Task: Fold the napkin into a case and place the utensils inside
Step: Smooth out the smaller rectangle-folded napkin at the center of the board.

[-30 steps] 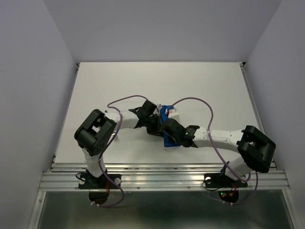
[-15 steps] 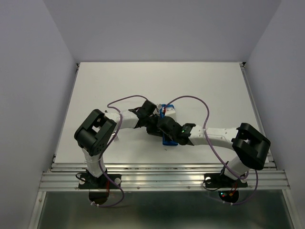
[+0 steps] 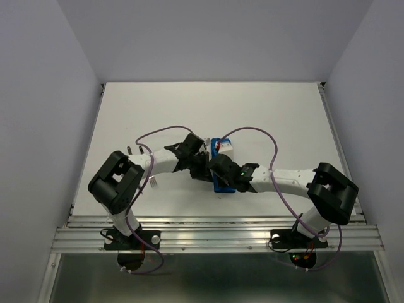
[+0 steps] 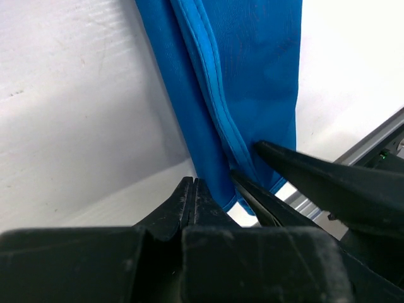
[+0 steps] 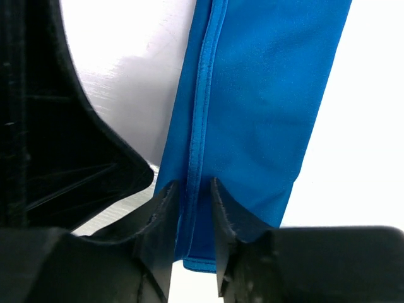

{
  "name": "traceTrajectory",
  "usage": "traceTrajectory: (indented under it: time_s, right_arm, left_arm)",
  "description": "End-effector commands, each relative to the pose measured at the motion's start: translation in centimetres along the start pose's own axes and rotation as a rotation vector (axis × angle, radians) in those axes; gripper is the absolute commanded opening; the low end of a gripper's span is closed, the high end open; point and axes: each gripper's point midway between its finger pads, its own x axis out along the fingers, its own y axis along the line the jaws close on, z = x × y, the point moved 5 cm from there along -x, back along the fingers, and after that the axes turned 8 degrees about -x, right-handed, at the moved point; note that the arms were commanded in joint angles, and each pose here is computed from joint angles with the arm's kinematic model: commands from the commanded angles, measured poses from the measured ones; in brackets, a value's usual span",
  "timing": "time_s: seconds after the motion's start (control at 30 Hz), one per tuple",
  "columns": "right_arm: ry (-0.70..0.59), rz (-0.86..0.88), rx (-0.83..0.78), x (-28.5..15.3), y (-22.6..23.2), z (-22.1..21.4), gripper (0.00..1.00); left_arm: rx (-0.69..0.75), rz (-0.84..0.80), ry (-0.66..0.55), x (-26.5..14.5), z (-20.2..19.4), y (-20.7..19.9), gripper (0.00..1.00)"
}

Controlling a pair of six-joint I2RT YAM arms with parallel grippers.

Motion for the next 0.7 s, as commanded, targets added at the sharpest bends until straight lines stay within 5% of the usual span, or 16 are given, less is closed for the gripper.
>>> traceTrajectory:
  time_s: [0.0,0.13,0.67]
  right_arm:
    - [-0.024,0.017,0.027,0.1,0.4,0.2,0.35]
    - [-0.006,0.033,0.029,0.0,0.4,-0.4,0.43]
    - [-0.059,0.013,0.053,-2.4,-0.2,0.0,0.45]
  left_arm:
    - [0.027,-0.023,0.023,-1.1,-0.9,0.0,0.00]
    - [0.024,-0.030,0.047,-0.8,-1.5,0.3,0.00]
    - [-0.001,-0.072,0.084,0.4,-2.2,0.3,0.00]
